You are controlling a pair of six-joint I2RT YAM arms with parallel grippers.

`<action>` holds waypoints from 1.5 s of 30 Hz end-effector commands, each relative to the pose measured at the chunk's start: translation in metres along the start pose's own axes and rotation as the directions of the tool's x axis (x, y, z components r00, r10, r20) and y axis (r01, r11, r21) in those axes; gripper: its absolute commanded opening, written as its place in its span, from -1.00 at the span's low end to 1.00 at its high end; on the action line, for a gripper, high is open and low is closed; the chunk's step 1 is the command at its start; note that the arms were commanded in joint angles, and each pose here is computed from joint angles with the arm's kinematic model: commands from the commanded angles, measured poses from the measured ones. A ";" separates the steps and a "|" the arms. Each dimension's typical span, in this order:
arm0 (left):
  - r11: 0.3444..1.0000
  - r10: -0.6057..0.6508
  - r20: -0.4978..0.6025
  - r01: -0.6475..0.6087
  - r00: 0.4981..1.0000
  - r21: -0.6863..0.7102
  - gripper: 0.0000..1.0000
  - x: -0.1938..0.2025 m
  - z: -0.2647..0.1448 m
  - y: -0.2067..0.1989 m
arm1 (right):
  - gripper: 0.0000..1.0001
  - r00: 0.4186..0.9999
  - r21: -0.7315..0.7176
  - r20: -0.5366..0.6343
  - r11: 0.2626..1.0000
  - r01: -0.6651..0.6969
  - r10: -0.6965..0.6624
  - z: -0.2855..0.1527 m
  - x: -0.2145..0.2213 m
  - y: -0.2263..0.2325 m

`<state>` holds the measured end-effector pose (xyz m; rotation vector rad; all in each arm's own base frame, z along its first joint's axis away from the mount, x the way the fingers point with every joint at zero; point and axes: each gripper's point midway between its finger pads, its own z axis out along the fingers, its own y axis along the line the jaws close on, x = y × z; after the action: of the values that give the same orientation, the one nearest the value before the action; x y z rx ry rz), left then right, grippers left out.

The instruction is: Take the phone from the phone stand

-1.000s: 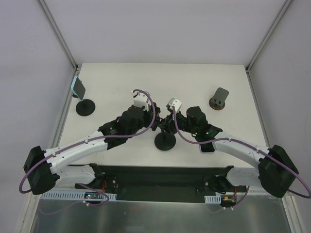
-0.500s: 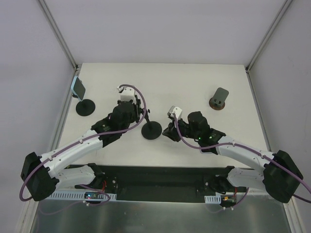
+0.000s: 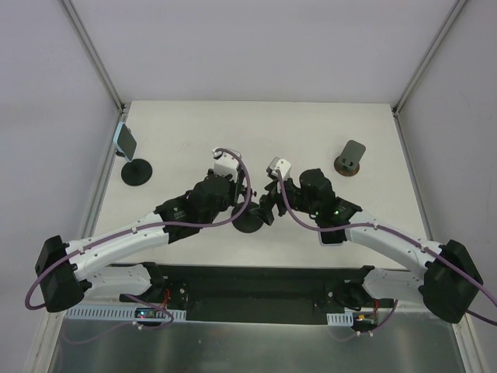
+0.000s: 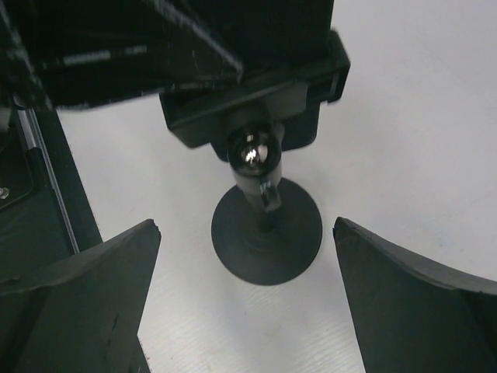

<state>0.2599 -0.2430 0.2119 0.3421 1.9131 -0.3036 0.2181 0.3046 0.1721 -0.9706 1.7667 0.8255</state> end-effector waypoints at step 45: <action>0.979 -0.123 0.192 0.088 0.974 0.184 -1.00 -0.037 0.011 -0.055 | -0.98 0.994 -0.379 0.027 0.919 0.107 -0.105 0.017 -0.022 0.084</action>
<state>0.2609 -0.2741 0.2165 0.3942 1.8031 -0.3647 0.2241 0.3396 0.1749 -1.1428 1.7016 0.8453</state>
